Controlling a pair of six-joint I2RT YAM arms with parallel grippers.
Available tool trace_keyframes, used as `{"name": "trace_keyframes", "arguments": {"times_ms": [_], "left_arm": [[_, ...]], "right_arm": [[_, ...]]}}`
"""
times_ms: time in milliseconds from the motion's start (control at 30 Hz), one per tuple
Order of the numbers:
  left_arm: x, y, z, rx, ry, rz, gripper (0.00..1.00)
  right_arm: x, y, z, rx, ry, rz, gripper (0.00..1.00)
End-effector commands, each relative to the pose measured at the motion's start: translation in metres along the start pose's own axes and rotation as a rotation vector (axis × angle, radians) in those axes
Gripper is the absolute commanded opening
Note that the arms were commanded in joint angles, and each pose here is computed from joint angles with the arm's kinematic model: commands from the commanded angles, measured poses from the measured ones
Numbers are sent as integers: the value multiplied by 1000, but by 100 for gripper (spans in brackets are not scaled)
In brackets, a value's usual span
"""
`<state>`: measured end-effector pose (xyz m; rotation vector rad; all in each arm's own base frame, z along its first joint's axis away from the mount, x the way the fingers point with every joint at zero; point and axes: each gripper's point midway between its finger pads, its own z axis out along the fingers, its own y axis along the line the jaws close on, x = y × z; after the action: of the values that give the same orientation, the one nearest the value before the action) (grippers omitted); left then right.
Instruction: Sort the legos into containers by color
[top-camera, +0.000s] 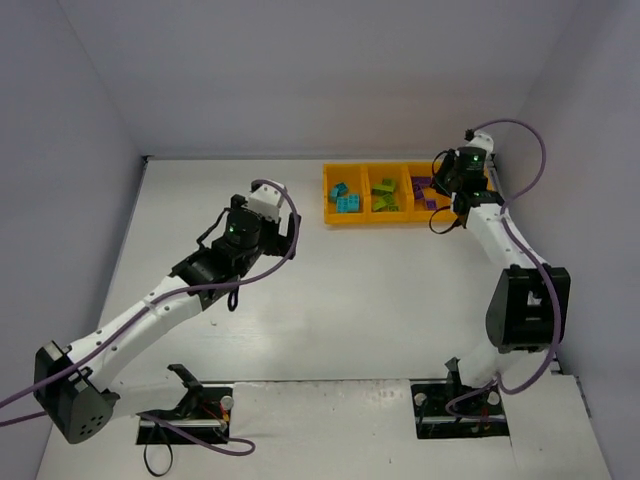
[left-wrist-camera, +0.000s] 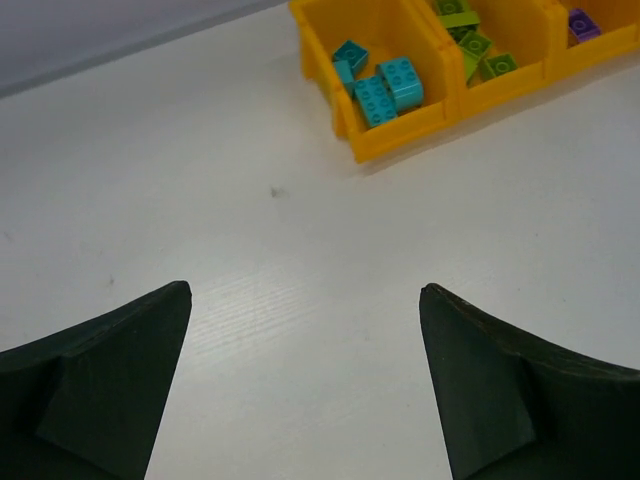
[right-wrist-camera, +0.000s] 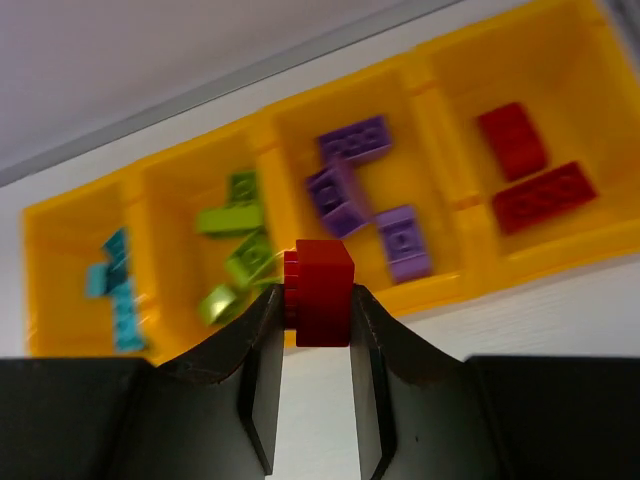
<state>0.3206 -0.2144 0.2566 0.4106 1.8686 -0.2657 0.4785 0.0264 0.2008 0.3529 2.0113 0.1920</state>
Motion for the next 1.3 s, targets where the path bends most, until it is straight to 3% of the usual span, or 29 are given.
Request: {"name": "trace_keyframes", "arguments": {"times_ms": [0, 200, 367, 467, 600, 633, 833, 967, 1100, 1267], "left_arm": [[8, 31, -19, -162, 28, -139, 89], [50, 57, -26, -219, 133, -272, 89], [62, 73, -33, -255, 143, -337, 89], [63, 77, -36, -271, 148, -340, 89], [65, 81, -40, -292, 157, -350, 89], [64, 81, -40, -291, 155, -355, 89], [58, 84, -42, -306, 151, -398, 89], [56, 87, -45, -327, 175, -427, 89], [47, 92, -58, -355, 170, -452, 89], [26, 94, -77, -342, 126, -464, 89]], "right_arm": [[-53, -43, 24, 195, -192, 23, 0], [-74, -96, 59, 319, -245, 16, 0], [-65, -127, 94, 364, -211, 23, 3], [-61, -130, 111, 337, -181, 19, 20], [-71, -122, 115, 303, -171, -8, 51], [-75, -117, 114, 280, -173, -15, 54], [-109, -96, 75, 219, -226, -47, 68], [-135, -62, 30, 90, -277, -14, 78], [-137, -44, -6, 15, -299, 32, 100], [-132, -38, -62, -2, -328, 51, 100]]}}
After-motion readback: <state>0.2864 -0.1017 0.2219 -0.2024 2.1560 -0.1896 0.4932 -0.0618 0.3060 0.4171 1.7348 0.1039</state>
